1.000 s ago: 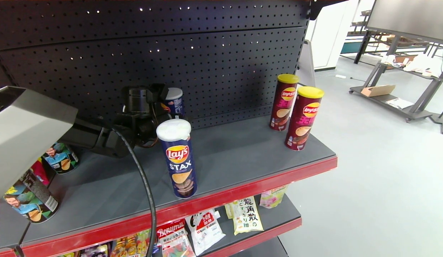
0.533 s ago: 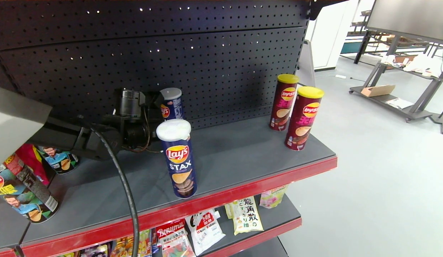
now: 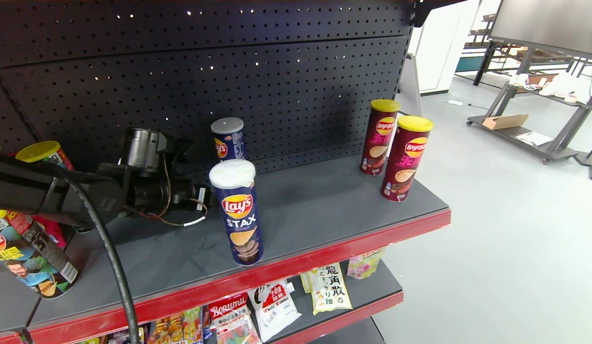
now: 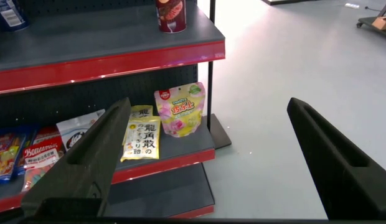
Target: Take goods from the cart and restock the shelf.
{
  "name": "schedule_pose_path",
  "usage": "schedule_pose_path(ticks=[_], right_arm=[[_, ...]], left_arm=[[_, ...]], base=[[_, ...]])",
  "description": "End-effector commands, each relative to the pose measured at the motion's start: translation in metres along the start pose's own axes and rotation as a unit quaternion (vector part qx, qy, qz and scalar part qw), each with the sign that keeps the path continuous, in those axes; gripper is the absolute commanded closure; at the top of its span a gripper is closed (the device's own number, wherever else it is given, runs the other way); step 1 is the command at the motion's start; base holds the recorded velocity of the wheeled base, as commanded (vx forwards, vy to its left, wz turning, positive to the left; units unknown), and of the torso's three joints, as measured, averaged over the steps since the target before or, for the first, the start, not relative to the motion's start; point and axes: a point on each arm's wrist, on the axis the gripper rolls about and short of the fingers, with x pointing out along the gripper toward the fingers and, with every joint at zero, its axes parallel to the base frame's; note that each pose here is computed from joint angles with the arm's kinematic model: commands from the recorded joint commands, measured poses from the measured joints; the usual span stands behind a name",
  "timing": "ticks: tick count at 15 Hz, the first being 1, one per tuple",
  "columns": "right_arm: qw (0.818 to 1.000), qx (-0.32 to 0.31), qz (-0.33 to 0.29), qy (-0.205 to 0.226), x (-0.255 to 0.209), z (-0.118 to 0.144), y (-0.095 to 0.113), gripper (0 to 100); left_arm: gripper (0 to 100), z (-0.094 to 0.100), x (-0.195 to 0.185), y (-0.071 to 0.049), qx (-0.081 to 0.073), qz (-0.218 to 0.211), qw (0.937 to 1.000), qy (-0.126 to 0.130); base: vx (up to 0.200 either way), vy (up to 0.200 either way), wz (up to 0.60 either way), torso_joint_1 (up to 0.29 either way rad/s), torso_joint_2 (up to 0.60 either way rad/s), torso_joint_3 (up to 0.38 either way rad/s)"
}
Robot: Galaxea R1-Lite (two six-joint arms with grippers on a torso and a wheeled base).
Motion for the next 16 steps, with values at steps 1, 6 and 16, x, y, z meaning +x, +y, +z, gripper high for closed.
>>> schedule_pose_path(ticks=[1,6,16], right_arm=[[1.000,0.000,0.000,0.000,0.000,0.000,0.000,0],[1.000,0.000,-0.001,0.000,0.000,0.000,0.000,0],[1.000,0.000,0.000,0.000,0.000,0.000,0.000,0]], left_arm=[[0,-0.002,-0.005,0.019,0.013,0.025,0.9996,-0.001],[0,-0.004,0.022,0.027,0.024,0.036,0.9987,-0.028],[0,-0.018,0.059,0.044,0.046,0.056,0.9963,-0.046]], base=[[0.000,0.000,0.00,0.000,0.00,0.000],[0.000,0.000,0.00,0.000,0.00,0.000],[0.000,0.000,0.00,0.000,0.00,0.000]])
